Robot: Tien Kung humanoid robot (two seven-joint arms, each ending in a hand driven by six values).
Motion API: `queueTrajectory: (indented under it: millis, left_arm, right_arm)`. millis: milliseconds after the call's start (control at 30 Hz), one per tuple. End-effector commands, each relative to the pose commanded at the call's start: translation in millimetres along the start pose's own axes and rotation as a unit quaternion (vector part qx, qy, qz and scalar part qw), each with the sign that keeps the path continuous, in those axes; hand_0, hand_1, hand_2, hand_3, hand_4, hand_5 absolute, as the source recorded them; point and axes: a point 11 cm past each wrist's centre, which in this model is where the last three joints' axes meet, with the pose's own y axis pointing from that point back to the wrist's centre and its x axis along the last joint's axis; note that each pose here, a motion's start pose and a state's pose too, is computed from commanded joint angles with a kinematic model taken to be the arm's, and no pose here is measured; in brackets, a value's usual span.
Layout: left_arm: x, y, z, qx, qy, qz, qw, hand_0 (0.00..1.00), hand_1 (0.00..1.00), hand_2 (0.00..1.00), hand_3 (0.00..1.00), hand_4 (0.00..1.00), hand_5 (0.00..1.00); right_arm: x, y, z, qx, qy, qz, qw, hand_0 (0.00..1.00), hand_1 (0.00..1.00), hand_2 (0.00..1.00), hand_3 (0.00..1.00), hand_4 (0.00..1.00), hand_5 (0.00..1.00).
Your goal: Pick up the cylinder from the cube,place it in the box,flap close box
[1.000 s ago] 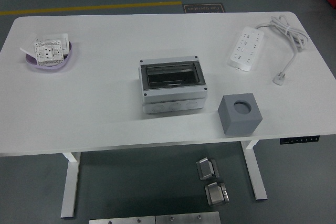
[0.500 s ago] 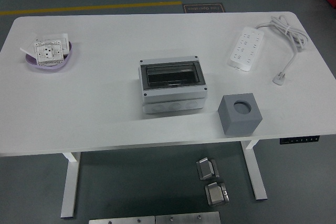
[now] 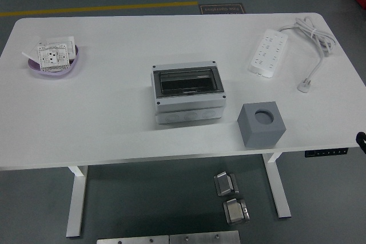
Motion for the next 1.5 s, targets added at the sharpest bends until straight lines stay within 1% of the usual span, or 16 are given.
queueTrajectory:
  millis: [233,267,433,467,633,667,833,867,1033,1067,1233,1267,1433,1467,1500]
  left_arm:
    - [-8.6,0.8,5.0,-0.014,-0.005,-0.009,1.0,0.668,0.658,0.648,0.707,0.732,0.56]
    - [-9.3,0.9,5.8,-0.015,-0.005,-0.01,1.0,0.667,0.657,0.63,0.645,0.494,0.507]
    - [-9.4,1.7,11.4,-0.021,-0.006,-0.01,1.0,0.667,0.657,0.63,0.645,0.494,0.507]
    - [-9.0,1.9,12.6,-0.022,-0.006,-0.01,1.0,0.663,0.656,0.622,0.634,0.432,0.493]
    - [-7.7,2.3,15.9,-0.023,-0.009,-0.009,1.0,0.663,0.656,0.622,0.634,0.432,0.493]
    - [-7.5,2.5,16.6,-0.023,-0.009,-0.009,1.0,0.663,0.656,0.62,0.634,0.426,0.482]
    - [-9.3,2.8,18.6,-0.024,-0.009,-0.011,1.0,0.663,0.656,0.62,0.634,0.426,0.482]
    - [-9.9,2.9,18.6,-0.023,-0.008,-0.011,1.0,0.663,0.654,0.623,0.64,0.447,0.476]
    - [-9.4,2.3,14.9,-0.017,-0.006,-0.01,1.0,0.663,0.654,0.623,0.64,0.447,0.476]
    - [-8.5,2.1,13.7,-0.016,-0.005,-0.009,1.0,0.662,0.655,0.622,0.639,0.466,0.48]
    - [-6.1,1.5,10.2,-0.01,-0.004,-0.006,1.0,0.662,0.655,0.622,0.639,0.466,0.48]
    - [-5.7,1.5,10.1,-0.01,-0.004,-0.005,1.0,0.662,0.655,0.62,0.632,0.479,0.478]
    - [-4.0,1.5,11.4,-0.012,-0.001,-0.002,1.0,0.662,0.655,0.62,0.632,0.479,0.478]
    - [-3.8,1.6,11.9,-0.012,0.0,-0.002,1.0,0.661,0.654,0.62,0.633,0.495,0.475]
    - [-3.5,1.7,12.7,-0.013,0.0,-0.001,1.0,0.661,0.654,0.62,0.633,0.495,0.475]
  right_arm:
    - [-10.9,-4.5,-2,-0.004,-0.014,-0.019,1.0,0.838,0.803,0.806,0.85,0.748,0.389]
    - [-11.6,-4.8,-2,-0.004,-0.015,-0.02,1.0,0.838,0.797,0.784,0.742,0.744,0.387]
    - [-12.5,-5.0,0,-0.009,-0.017,-0.021,1.0,0.838,0.797,0.784,0.742,0.744,0.387]
    - [-12.1,-5.0,0,-0.01,-0.018,-0.019,1.0,0.837,0.794,0.79,0.728,0.75,0.394]
    - [-11.2,-5.4,1,-0.012,-0.017,-0.019,1.0,0.837,0.794,0.79,0.728,0.75,0.394]
    - [-10.6,-5.6,0,-0.012,-0.015,-0.019,1.0,0.819,0.786,0.789,0.759,0.75,0.401]
    - [-4.8,-6.9,-3,-0.008,-0.011,-0.012,1.0,0.819,0.786,0.789,0.759,0.75,0.401]
    - [-3.4,-7.0,-3,-0.007,-0.01,-0.009,1.0,0.782,0.708,0.756,0.921,0.749,0.39]
    - [1.9,-6.5,-4,-0.008,0.002,-0.003,1.0,0.782,0.708,0.756,0.921,0.749,0.39]
    - [2.7,-6.3,-4,-0.008,0.01,-0.002,1.0,0.714,0.352,0.642,0.855,0.744,0.406]
    - [2.5,-6.0,-4,-0.014,0.023,-0.008,1.0,0.714,0.352,0.642,0.855,0.744,0.406]
    - [2.4,-6.0,-4,-0.015,0.023,-0.01,1.0,0.708,0.324,0.604,0.853,0.74,0.413]
    - [3.8,-5.2,-3,-0.018,0.02,-0.008,1.0,0.708,0.324,0.604,0.853,0.74,0.413]
    - [4.5,-5.1,-3,-0.018,0.018,-0.007,1.0,0.992,0.842,0.817,0.876,0.744,0.415]
    - [5.6,-5.1,-3,-0.018,0.016,-0.005,1.0,0.992,0.842,0.817,0.876,0.744,0.415]
